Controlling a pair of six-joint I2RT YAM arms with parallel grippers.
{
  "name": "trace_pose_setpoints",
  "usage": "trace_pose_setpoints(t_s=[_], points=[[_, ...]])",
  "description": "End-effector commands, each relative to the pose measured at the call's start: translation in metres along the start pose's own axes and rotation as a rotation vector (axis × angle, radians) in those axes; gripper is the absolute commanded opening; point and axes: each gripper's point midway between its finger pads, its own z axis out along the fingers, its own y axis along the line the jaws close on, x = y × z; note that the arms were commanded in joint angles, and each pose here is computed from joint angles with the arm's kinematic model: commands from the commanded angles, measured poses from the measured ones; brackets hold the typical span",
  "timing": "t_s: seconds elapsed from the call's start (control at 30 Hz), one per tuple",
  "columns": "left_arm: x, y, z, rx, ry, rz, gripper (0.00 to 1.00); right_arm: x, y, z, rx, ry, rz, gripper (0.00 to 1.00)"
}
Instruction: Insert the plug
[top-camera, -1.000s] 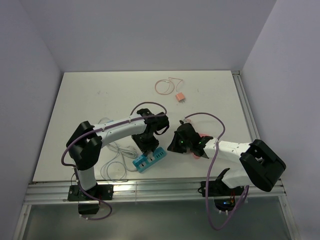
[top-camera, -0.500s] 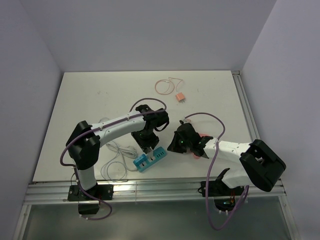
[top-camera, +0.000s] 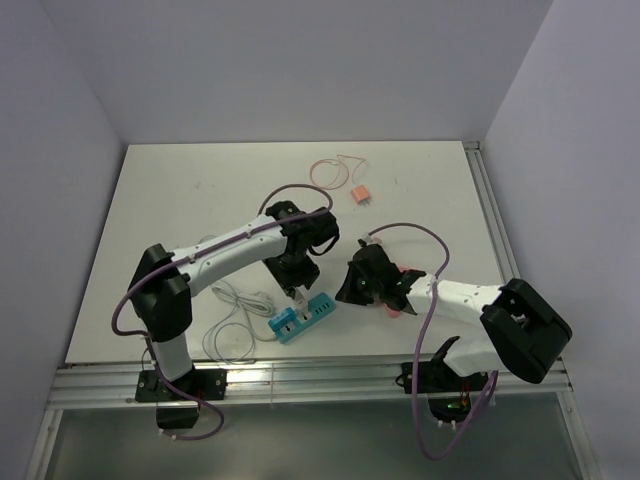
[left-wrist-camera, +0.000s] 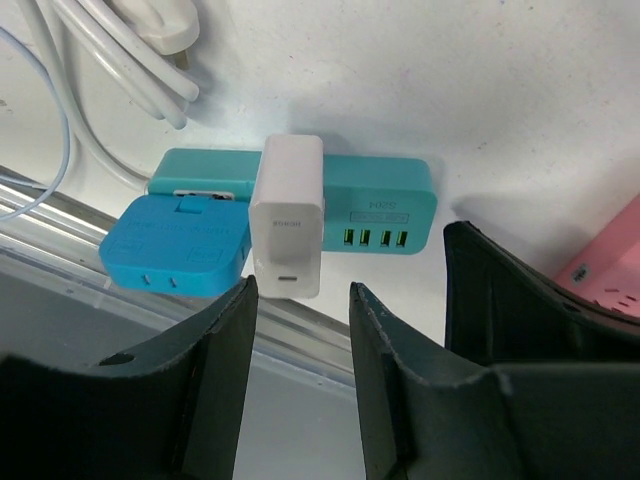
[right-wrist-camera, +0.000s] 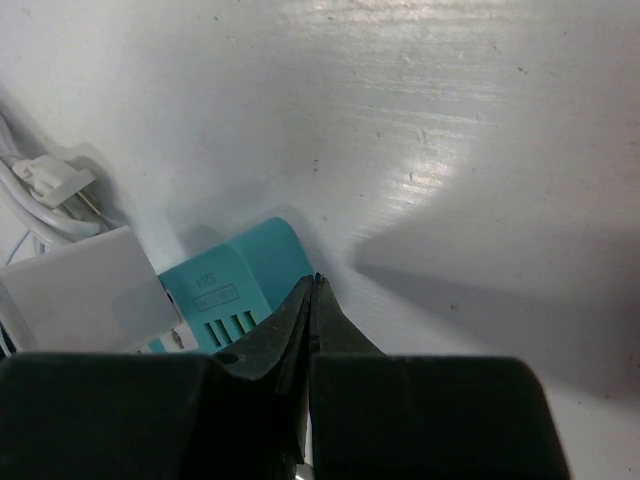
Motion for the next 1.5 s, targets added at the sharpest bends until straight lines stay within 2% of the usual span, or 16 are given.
trace_pose_setpoints(t_s=[0.0, 0.13, 0.2, 0.27, 0.3, 0.33, 0.37, 0.4, 0.43, 0.47, 0.5, 0.53, 0.57, 0.87, 1.13, 1.47], points=[[-0.013, 0.005, -0.038, 0.091, -0.041, -0.007, 0.47, -0.026, 0.018, -0.008, -0.019, -0.071, -0.034, 0.0], [-0.021, 0.011, -0.058, 0.153, -0.086, 0.025, 0.47, -0.032, 0.023, -0.016, -0.018, -0.08, -0.062, 0.06], [-0.026, 0.017, -0.072, 0.198, -0.113, 0.042, 0.47, -0.028, 0.023, -0.018, -0.031, -0.068, -0.073, 0.15], [-0.036, 0.02, -0.088, 0.279, -0.177, 0.097, 0.47, -0.021, 0.025, -0.024, -0.062, -0.051, -0.072, 0.31], [-0.04, 0.024, -0.093, 0.302, -0.204, 0.11, 0.47, -0.019, 0.026, -0.027, -0.074, -0.049, -0.066, 0.44], [-0.048, 0.029, -0.096, 0.313, -0.263, 0.14, 0.48, -0.016, 0.028, -0.032, -0.093, -0.048, -0.064, 0.49], [-0.052, 0.025, -0.115, 0.424, -0.289, 0.144, 0.47, -0.014, 0.032, -0.035, -0.112, -0.038, -0.053, 0.54], [-0.054, 0.024, -0.124, 0.481, -0.308, 0.157, 0.48, -0.013, 0.034, -0.04, -0.123, -0.035, -0.047, 0.54], [-0.056, 0.028, -0.123, 0.499, -0.331, 0.196, 0.53, -0.01, 0.038, -0.042, -0.136, -0.022, -0.046, 0.55], [-0.059, 0.024, -0.145, 0.62, -0.357, 0.186, 0.57, -0.005, 0.043, -0.044, -0.163, 0.0, -0.036, 0.57], [-0.059, 0.025, -0.149, 0.659, -0.366, 0.203, 0.64, -0.004, 0.047, -0.046, -0.178, 0.006, -0.027, 0.59], [-0.059, 0.029, -0.147, 0.669, -0.382, 0.236, 0.88, 0.0, 0.051, -0.046, -0.191, 0.017, -0.004, 0.59], [-0.063, 0.033, -0.158, 0.713, -0.403, 0.226, 0.91, 0.002, 0.053, -0.045, -0.199, 0.025, 0.008, 0.59], [-0.071, 0.045, -0.199, 0.835, -0.488, 0.31, 0.91, 0.018, 0.047, -0.027, -0.105, 0.035, 0.136, 0.59], [-0.07, 0.054, -0.212, 0.908, -0.519, 0.347, 0.91, 0.032, 0.046, -0.008, -0.048, 0.055, 0.193, 0.57], [-0.07, 0.06, -0.227, 0.946, -0.527, 0.364, 0.9, 0.045, 0.048, 0.019, 0.013, 0.097, 0.193, 0.47]])
